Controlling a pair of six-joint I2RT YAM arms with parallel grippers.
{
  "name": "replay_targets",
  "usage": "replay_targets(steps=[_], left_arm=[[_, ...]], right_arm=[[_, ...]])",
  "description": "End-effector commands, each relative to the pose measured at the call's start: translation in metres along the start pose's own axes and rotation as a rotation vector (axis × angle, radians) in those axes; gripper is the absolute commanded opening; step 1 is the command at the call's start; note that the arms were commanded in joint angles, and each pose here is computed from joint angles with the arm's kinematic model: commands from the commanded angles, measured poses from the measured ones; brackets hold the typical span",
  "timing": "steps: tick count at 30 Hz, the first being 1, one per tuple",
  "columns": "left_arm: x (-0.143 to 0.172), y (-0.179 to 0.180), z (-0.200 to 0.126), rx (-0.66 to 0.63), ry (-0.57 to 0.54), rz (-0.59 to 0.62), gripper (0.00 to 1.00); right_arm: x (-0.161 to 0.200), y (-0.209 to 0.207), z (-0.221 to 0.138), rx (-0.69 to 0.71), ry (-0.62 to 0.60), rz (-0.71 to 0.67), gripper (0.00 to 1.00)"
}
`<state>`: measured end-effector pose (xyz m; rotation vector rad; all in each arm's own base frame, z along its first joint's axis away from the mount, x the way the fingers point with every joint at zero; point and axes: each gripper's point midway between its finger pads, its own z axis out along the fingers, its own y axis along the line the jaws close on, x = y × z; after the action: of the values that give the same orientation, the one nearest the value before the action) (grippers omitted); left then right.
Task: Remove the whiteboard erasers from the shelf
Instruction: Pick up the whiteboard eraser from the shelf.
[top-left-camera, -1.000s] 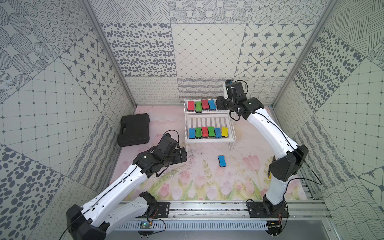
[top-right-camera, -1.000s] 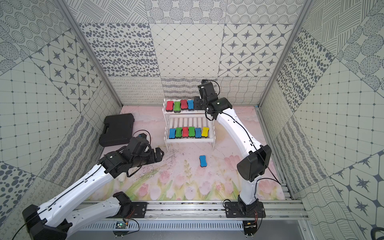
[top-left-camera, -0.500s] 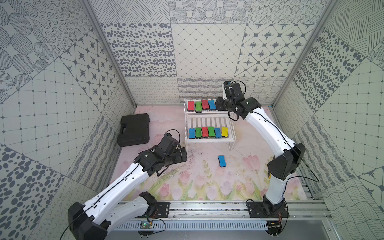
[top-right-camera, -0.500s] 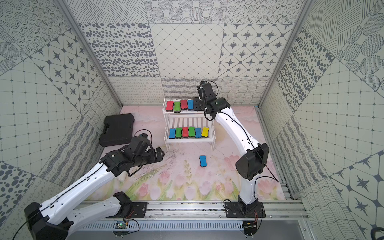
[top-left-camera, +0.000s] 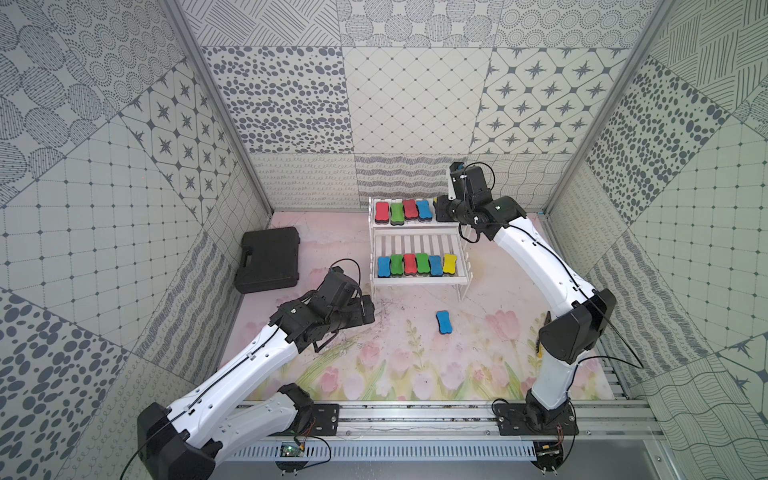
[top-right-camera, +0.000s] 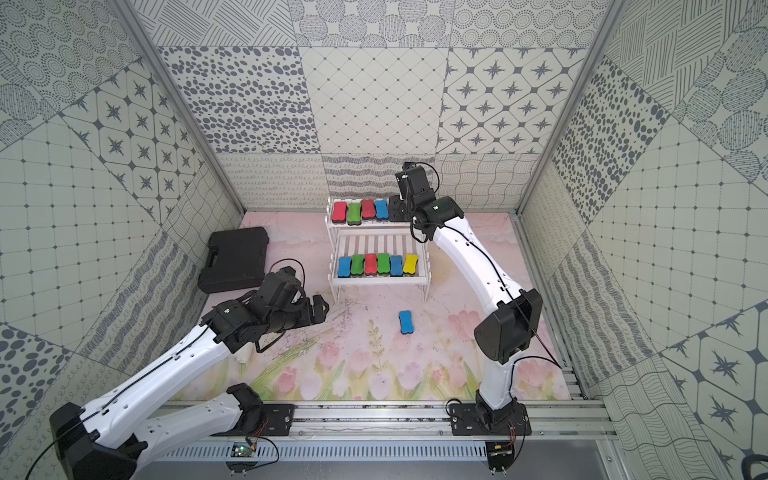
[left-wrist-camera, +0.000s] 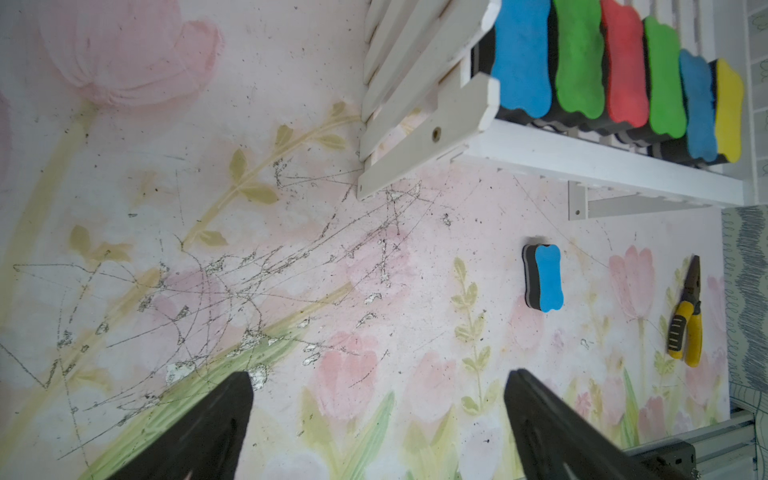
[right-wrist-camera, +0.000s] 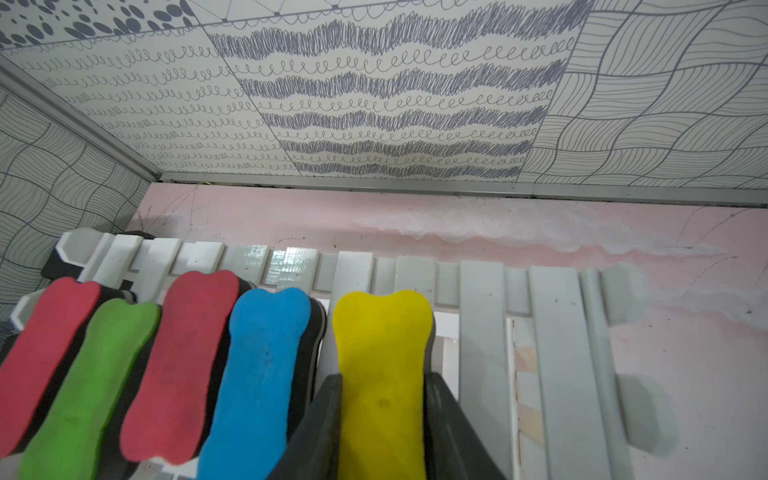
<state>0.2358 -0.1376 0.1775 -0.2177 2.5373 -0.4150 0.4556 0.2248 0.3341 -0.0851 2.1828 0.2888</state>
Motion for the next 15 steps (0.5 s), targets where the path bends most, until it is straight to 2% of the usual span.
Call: replay_targets(steps=[1, 7, 11, 15], left_arm=[[0.003, 0.006, -0.002, -0.016, 0.001, -0.001, 0.99], [0.005, 0.008, -0.004, -0.011, -0.001, -0.008, 1.00], [0.008, 0.009, -0.001, -0.009, 0.005, -0.014, 1.00], [0.014, 0.009, 0.004, 0.000, 0.022, -0.027, 0.99]], right_arm=[[-0.025, 0.000, -0.052, -0.055, -0.135, 0.066, 0.33], [0.022, -0.011, -0.099, -0.109, -0.164, 0.129, 0.33], [0.076, -0.017, -0.119, -0.134, -0.138, 0.160, 0.33], [0.138, -0.017, -0.122, -0.141, -0.068, 0.154, 0.32]])
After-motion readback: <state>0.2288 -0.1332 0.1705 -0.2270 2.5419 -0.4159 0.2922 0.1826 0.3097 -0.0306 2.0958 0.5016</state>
